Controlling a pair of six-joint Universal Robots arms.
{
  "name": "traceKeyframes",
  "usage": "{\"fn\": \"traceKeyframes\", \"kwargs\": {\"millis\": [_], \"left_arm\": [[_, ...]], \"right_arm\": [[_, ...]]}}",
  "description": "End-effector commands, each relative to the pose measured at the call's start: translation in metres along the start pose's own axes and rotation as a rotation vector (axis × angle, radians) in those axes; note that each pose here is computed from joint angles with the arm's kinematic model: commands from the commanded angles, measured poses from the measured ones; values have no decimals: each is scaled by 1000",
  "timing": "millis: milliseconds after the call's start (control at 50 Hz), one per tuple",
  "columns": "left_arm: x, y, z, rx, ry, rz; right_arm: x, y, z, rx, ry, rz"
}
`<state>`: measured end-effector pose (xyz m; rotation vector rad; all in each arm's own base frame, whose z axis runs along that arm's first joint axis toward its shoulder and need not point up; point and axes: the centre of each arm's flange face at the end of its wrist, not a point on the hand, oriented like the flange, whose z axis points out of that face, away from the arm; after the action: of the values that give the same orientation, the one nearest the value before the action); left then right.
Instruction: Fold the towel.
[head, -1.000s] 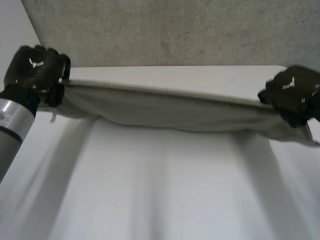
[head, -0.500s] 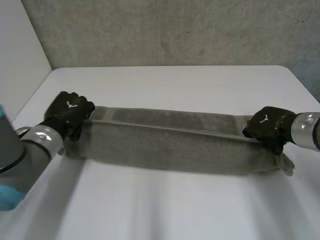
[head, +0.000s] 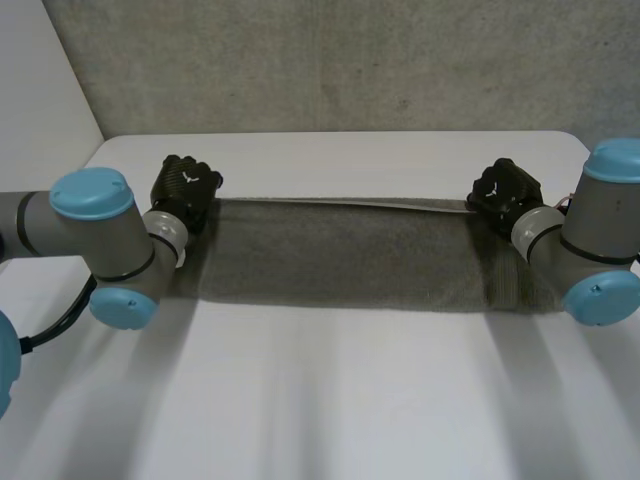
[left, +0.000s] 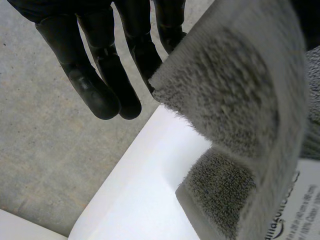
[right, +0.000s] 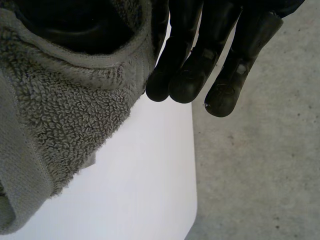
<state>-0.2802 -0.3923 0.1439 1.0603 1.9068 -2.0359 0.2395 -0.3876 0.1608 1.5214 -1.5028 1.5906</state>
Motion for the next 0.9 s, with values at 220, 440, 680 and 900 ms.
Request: {"fn": "traceKeyframes", "kwargs": {"millis": [220, 440, 680, 900], "left_arm": [[22, 23, 11, 22, 3, 118], [25, 23, 11, 34, -2, 134], [6, 1, 16, 112, -75, 116], [18, 16, 27, 137, -59, 123]], "right_arm": [[-30, 10, 16, 82, -61, 7], [-18, 21, 25, 160, -21, -5], [5, 26, 28, 199, 87, -30], [9, 43, 29, 17, 166, 46]]}}
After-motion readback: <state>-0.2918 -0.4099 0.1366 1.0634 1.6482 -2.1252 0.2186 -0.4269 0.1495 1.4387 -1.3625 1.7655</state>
